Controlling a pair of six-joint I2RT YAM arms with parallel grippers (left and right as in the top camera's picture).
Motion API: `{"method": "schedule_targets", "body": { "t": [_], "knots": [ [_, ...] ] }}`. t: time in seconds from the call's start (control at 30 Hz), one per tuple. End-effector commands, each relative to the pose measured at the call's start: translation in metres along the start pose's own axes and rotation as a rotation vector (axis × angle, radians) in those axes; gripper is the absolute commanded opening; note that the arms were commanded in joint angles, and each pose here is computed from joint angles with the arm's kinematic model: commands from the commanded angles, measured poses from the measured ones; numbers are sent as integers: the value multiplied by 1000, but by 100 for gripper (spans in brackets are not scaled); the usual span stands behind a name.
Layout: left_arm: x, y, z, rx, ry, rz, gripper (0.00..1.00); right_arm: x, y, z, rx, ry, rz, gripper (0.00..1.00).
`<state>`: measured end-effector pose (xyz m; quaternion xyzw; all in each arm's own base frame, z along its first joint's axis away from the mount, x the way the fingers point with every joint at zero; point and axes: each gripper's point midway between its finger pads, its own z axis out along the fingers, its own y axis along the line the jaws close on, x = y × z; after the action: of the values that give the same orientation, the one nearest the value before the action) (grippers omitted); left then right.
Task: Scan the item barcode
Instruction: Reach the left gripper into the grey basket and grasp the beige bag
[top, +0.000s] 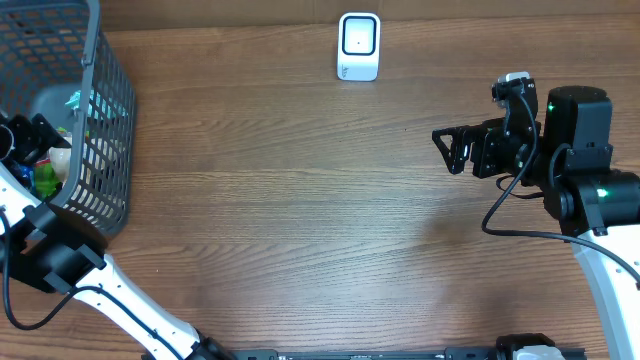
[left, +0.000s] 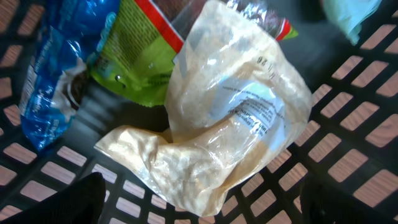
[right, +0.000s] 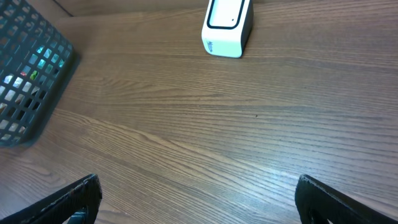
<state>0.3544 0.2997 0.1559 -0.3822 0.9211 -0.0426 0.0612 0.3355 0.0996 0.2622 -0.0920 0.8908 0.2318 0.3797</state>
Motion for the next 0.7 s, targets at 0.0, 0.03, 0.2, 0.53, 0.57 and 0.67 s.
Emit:
{"method": "schedule_targets", "body": {
  "t": [0.0,0.03,0.2,0.53,0.57,0.67],
  "knots": [
    [6,-1,14,-11,47,27,91,-9,6,-4,-14,-21,-16,100],
    [6,0,17,-11,53,27,91,-9,6,-4,-14,-21,-16,100],
    [11,1,39,-13,97,25,91,-9,6,-4,-14,-22,-23,100],
    [27,-11,97,-23,178,63,85,-8,6,-3,-13,-16,-21,100],
    [29,-12,104,-30,183,70,85,-7,6,-3,-13,-16,-21,100],
    [35,-14,120,-52,200,85,77,-8,6,-3,-14,-17,-21,100]
  ]
}}
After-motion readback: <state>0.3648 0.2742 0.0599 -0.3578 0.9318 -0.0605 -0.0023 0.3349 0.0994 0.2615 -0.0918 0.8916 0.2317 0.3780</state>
